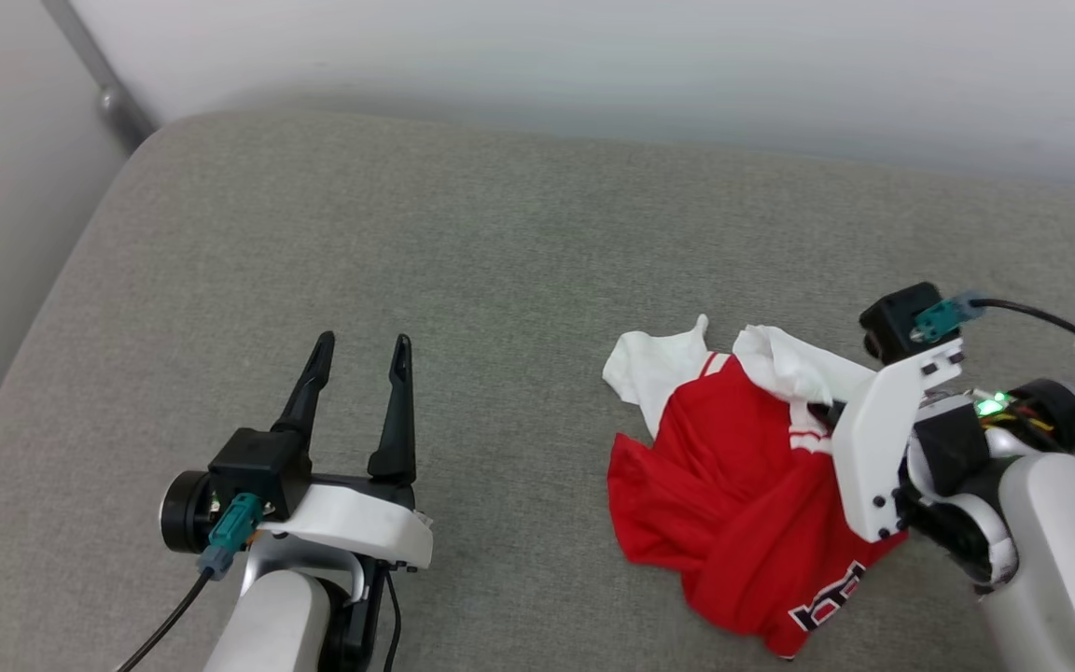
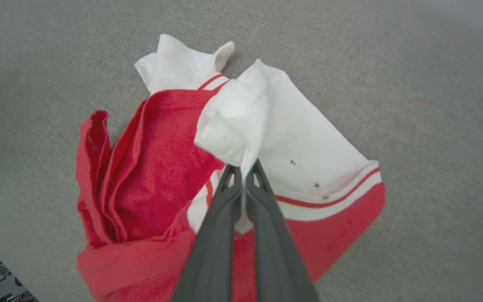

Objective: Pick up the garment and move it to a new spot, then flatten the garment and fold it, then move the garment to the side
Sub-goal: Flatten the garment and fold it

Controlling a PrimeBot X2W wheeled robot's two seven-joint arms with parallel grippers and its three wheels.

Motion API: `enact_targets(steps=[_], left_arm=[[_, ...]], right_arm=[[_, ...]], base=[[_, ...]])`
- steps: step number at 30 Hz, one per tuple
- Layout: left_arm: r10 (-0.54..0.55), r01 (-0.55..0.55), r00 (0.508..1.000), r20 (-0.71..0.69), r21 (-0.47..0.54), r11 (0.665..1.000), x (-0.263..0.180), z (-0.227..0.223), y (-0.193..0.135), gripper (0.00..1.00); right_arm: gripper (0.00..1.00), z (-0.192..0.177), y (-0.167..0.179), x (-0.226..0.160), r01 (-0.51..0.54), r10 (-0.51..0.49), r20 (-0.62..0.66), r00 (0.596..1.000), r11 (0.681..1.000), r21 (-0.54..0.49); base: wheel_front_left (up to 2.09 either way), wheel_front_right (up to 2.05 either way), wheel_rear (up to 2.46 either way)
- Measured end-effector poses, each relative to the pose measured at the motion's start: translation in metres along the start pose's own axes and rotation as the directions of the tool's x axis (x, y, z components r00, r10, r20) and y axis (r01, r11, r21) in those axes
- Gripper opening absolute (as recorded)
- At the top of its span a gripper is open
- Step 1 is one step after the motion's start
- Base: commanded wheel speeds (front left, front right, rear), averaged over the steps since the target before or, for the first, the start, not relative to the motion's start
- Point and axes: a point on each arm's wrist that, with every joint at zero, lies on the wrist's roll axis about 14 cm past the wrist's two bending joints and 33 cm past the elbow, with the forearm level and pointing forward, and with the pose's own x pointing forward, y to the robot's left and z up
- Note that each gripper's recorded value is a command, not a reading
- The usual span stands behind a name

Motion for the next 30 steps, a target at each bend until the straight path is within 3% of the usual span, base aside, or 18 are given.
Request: enact_targets(steps=[5,9,10,11,18,19,20,21,22,23,25,27,30], left_arm=[[-0.03,0.03,1.0,0.0,-0.008,1.0,0.002,-0.001,-0.009,1.0],[-0.052,0.052,0.999,-0.004,-0.013,0.999,0.003,-0.003,-0.017,1.0],[-0.069,0.069,0.998,-0.006,-0.017,0.997,0.004,-0.004,-0.023,1.0],[-0.075,0.075,0.997,-0.004,-0.018,0.997,0.005,-0.003,-0.025,1.0],[-0.118,0.118,0.993,0.002,-0.026,0.993,0.009,-0.002,-0.04,1.0],[-0.12,0.12,0.993,0.001,-0.026,0.992,0.01,-0.002,-0.041,1.0],[-0.122,0.122,0.993,-0.001,-0.026,0.992,0.01,-0.003,-0.041,1.0],[-0.123,0.123,0.992,-0.003,-0.026,0.992,0.011,-0.004,-0.042,1.0],[-0.122,0.122,0.993,-0.004,-0.025,0.992,0.011,-0.004,-0.041,1.0],[-0.12,0.12,0.993,-0.007,-0.027,0.992,0.011,-0.005,-0.041,1.0],[-0.117,0.116,0.993,-0.013,-0.031,0.993,0.01,-0.007,-0.041,1.0],[-0.113,0.113,0.993,-0.017,-0.032,0.993,0.008,-0.008,-0.04,1.0],[-0.107,0.106,0.994,-0.017,-0.034,0.994,0.006,-0.007,-0.037,1.0]], right_arm=[[0.0,0.021,-0.037,-0.028,0.092,-0.108,0.159,0.981,0.99,0.104],[0.0,-0.012,-0.08,-0.056,0.206,-0.253,0.152,0.955,0.94,0.27],[0.0,-0.042,-0.101,-0.071,0.272,-0.328,0.105,0.939,0.893,0.359],[0.0,-0.057,-0.108,-0.077,0.299,-0.358,0.078,0.93,0.866,0.4],[0.0,-0.173,-0.132,-0.111,0.425,-0.463,-0.128,0.877,0.625,0.654],[0.12,-0.184,-0.133,-0.113,0.435,-0.47,-0.145,0.871,0.597,0.675],[0.15,-0.194,-0.133,-0.114,0.441,-0.474,-0.16,0.866,0.574,0.69],[0.24,-0.201,-0.132,-0.114,0.445,-0.475,-0.169,0.863,0.559,0.699],[0.56,-0.205,-0.132,-0.114,0.447,-0.483,-0.17,0.859,0.546,0.708],[1.0,-0.207,-0.131,-0.113,0.443,-0.486,-0.165,0.858,0.539,0.717],[1.0,-0.204,-0.132,-0.112,0.429,-0.508,-0.129,0.852,0.534,0.729],[1.0,-0.19,-0.138,-0.115,0.418,-0.555,-0.059,0.83,0.548,0.724],[1.0,-0.154,-0.155,-0.13,0.414,-0.646,0.096,0.757,0.588,0.695]], base=[[0.0,0.0,0.0],[0.0,0.0,0.0],[0.0,0.0,0.0],[0.0,0.0,0.0],[0.0,0.0,0.0],[0.0,0.0,0.0],[0.0,0.0,0.0],[0.0,0.0,0.0],[0.0,0.0,0.0],[0.0,0.0,0.0],[0.0,0.0,0.0],[0.0,0.0,0.0],[0.0,0.0,0.0]])
